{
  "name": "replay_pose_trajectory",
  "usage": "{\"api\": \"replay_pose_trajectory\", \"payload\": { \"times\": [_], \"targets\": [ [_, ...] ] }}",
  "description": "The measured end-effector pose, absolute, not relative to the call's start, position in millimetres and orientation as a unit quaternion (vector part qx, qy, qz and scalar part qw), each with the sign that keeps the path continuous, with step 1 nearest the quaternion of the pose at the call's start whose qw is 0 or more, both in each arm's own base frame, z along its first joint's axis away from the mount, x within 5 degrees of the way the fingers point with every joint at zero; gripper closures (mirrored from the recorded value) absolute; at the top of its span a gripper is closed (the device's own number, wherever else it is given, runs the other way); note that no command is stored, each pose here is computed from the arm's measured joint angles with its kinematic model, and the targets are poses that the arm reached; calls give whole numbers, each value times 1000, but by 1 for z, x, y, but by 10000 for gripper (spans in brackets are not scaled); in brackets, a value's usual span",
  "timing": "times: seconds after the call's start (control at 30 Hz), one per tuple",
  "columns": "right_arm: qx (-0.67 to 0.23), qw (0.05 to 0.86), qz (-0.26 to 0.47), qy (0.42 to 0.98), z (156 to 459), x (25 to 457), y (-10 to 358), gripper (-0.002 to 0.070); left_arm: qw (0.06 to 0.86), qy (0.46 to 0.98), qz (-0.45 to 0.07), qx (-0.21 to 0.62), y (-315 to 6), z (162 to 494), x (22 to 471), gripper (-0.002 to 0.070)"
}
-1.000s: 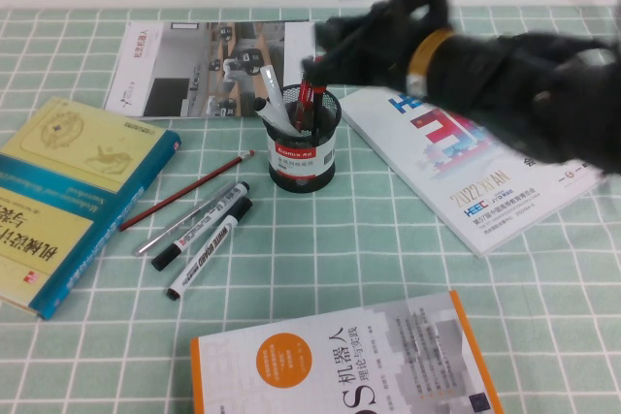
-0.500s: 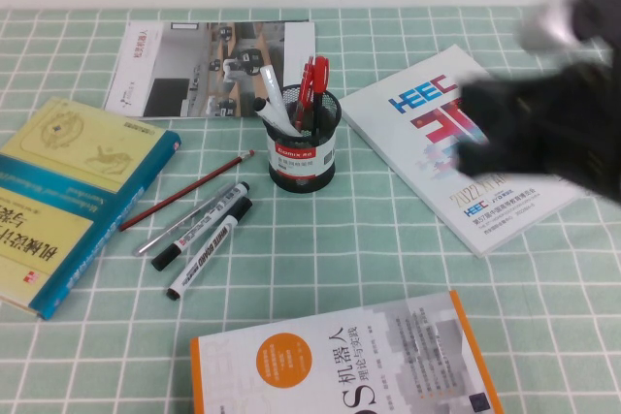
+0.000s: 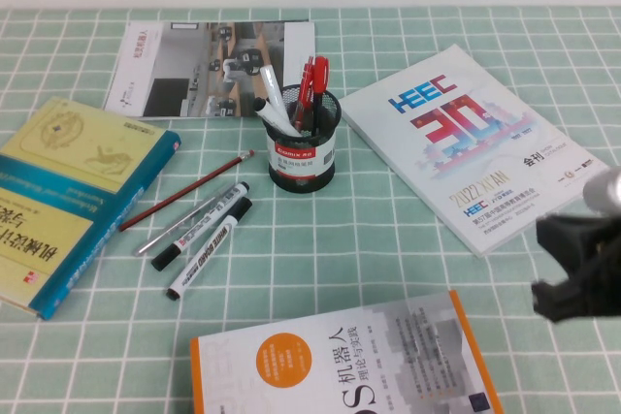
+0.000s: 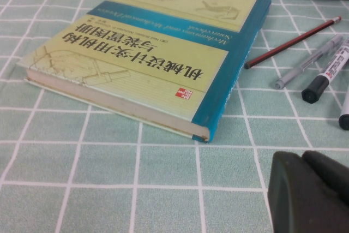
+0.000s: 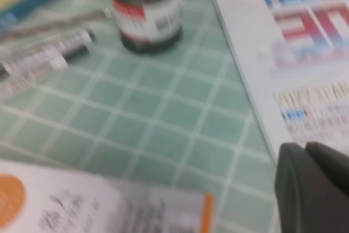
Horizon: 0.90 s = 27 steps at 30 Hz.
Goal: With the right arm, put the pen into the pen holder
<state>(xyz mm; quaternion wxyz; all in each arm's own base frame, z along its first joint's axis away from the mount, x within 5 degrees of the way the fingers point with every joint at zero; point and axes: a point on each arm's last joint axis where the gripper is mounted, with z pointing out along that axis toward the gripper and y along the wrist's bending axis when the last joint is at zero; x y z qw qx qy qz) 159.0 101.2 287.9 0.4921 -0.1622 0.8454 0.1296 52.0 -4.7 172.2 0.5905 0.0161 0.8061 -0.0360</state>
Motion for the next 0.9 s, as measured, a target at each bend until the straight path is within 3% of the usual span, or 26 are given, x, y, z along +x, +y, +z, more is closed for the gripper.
{"api": "replay_pose_trajectory", "payload": {
  "times": [0.17, 0.47, 0.7, 0.9],
  "targets": [
    [-121, 504, 110, 848, 274, 151, 74, 695, 590, 806, -36, 16, -5, 172, 52, 681],
    [22, 604, 61, 794, 238, 103, 8, 695, 590, 806, -36, 16, -5, 172, 52, 681],
    [58, 655, 39, 753, 211, 67, -4, 695, 590, 806, -36, 16, -5, 172, 52, 681],
    [67, 692, 40, 717, 210, 54, -6, 695, 590, 806, -36, 16, -5, 172, 52, 681]
  ]
}}
